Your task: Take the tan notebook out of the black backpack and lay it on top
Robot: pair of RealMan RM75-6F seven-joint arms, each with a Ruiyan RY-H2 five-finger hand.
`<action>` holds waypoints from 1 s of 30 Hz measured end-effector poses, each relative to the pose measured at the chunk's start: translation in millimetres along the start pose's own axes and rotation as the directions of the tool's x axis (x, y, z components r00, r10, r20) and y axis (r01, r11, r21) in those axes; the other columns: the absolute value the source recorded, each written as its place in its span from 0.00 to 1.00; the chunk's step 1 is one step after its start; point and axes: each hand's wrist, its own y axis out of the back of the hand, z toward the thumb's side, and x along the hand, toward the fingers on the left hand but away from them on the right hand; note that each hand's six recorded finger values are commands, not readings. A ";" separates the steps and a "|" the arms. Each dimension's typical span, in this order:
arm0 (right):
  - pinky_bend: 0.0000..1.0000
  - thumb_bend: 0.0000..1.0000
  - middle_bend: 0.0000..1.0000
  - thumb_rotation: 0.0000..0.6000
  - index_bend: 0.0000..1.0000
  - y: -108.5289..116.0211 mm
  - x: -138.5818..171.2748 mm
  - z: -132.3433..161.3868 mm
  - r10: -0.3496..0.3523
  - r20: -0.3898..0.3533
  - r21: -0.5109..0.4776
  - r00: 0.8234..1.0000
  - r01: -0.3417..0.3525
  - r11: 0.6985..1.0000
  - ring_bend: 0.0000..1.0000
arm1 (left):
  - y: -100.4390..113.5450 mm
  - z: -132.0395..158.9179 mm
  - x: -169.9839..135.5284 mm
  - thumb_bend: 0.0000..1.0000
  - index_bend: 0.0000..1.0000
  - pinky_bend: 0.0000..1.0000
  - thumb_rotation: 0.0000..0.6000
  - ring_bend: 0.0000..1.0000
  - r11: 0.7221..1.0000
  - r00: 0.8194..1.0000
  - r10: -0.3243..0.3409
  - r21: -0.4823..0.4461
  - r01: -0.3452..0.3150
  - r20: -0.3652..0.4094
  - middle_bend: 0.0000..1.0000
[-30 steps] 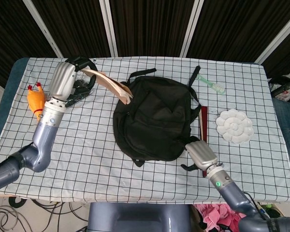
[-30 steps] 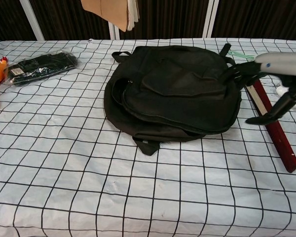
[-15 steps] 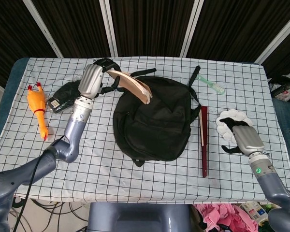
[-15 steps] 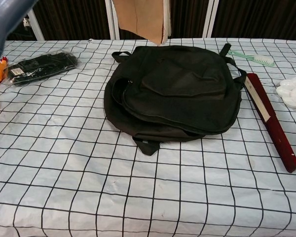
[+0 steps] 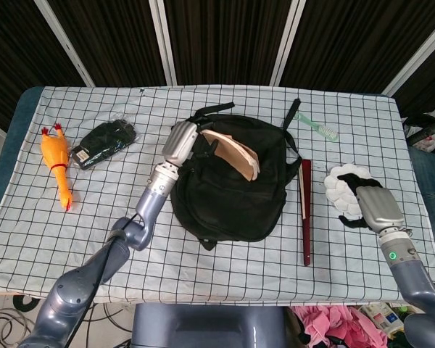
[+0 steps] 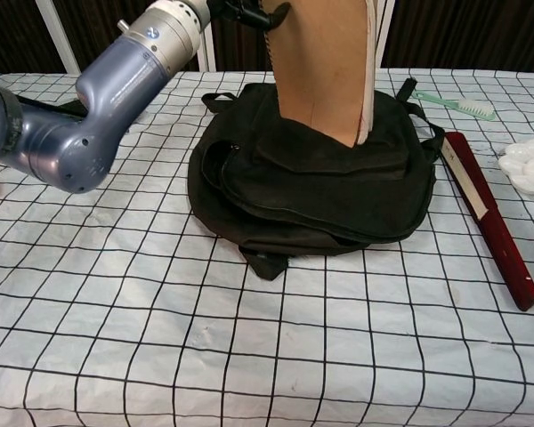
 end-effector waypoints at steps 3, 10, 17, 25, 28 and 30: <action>0.15 0.19 0.12 1.00 0.15 -2.5 -0.1 4.2 0.001 -0.004 0.000 1.000 -0.001 1.000 0.17 | -9.6 1.8 -6.2 0.35 0.57 0.37 1.00 0.31 0.999 0.999 -0.031 -0.020 0.031 0.020 0.54; 0.15 0.19 0.12 1.00 0.15 -5.4 1.4 9.3 0.002 -0.008 -0.001 1.000 -0.002 1.000 0.17 | -22.9 -5.4 -23.6 0.26 0.54 0.34 1.00 0.27 0.993 0.994 -0.106 -0.041 0.107 0.036 0.49; 0.15 0.19 0.12 1.00 0.15 -8.8 0.6 15.8 0.001 -0.021 0.000 1.000 -0.001 1.000 0.17 | -13.5 -23.8 -44.2 0.20 0.50 0.27 1.00 0.22 0.981 0.982 -0.185 -0.052 0.187 0.048 0.42; 0.15 0.19 0.12 1.00 0.15 -16.9 -3.7 22.1 0.005 -0.031 -0.007 0.999 -0.006 1.000 0.17 | 22.2 -39.7 -62.1 0.13 0.35 0.06 1.00 0.07 0.963 0.964 -0.262 -0.055 0.265 0.050 0.27; 0.15 0.20 0.12 1.00 0.15 -17.3 -4.6 23.1 0.007 -0.031 -0.007 0.999 -0.007 1.000 0.17 | 31.5 -44.1 -71.6 0.13 0.27 0.00 1.00 0.00 0.944 0.946 -0.324 -0.050 0.325 0.030 0.16; 0.15 0.20 0.12 1.00 0.15 -16.9 -5.1 23.6 0.005 -0.030 -0.008 1.000 -0.006 1.000 0.17 | 37.5 -47.7 -79.7 0.13 0.24 0.00 1.00 0.00 0.922 0.923 -0.385 -0.046 0.384 0.003 0.12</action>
